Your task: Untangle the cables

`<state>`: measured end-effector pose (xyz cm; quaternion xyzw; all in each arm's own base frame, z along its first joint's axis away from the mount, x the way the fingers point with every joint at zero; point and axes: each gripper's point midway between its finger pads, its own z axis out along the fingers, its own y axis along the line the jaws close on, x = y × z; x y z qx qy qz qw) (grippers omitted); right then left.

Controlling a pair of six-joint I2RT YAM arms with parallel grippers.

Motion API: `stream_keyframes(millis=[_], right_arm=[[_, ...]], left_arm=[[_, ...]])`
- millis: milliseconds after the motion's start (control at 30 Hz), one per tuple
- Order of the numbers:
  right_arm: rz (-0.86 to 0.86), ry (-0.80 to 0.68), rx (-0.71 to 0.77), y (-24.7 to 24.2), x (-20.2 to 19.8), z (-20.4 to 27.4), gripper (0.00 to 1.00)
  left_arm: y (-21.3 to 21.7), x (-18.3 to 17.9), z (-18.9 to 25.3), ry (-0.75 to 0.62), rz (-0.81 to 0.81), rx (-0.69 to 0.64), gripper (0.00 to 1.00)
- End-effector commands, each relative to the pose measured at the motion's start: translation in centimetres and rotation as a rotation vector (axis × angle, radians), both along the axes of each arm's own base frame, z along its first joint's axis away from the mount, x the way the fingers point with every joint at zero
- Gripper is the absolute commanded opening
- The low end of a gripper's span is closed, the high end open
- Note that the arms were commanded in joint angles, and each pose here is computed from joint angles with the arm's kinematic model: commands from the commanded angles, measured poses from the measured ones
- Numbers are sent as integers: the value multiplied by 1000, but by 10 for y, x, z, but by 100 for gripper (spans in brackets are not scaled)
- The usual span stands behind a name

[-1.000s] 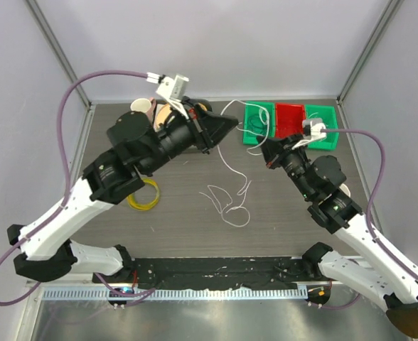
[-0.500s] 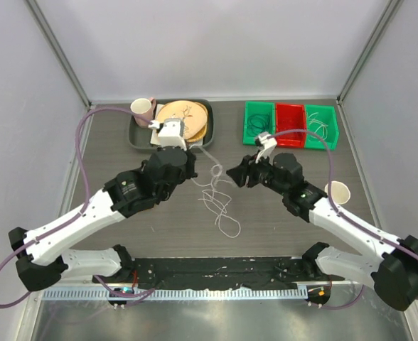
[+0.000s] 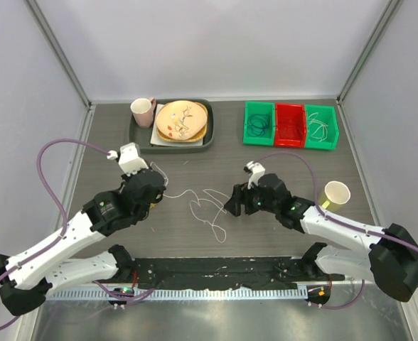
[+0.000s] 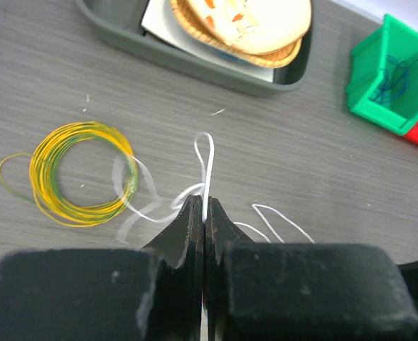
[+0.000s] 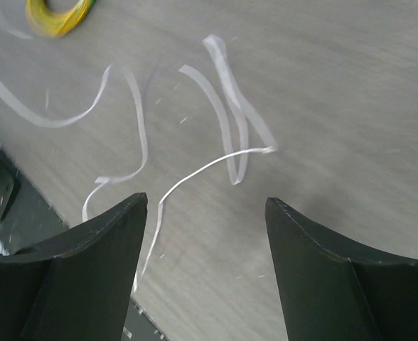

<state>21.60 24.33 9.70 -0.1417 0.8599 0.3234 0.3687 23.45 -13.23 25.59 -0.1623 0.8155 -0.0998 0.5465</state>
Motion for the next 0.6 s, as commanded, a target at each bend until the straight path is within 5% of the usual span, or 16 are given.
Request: stream_keyframes(millis=[0,267,300,333,400,567], right_arm=[[171,-76,-15,35,-29,4,73],[346,-97,-102,78,-66,-10,68],[313,-79,-150,74,-63,-23,63],[293,-58,-184,71,-62,-27,31],[173,-64,-228,63,-46,-31,4],[55,-143,-112,63,-29,21,1]], left_arm=[[18,-4,-7,-10,82,-43,0],[29,-11,-31,35,100,-3,0],[29,-12,-35,42,99,1,0],[32,-15,-40,54,108,2,0],[34,-17,-49,69,112,8,0],[41,-22,-68,107,136,24,0]])
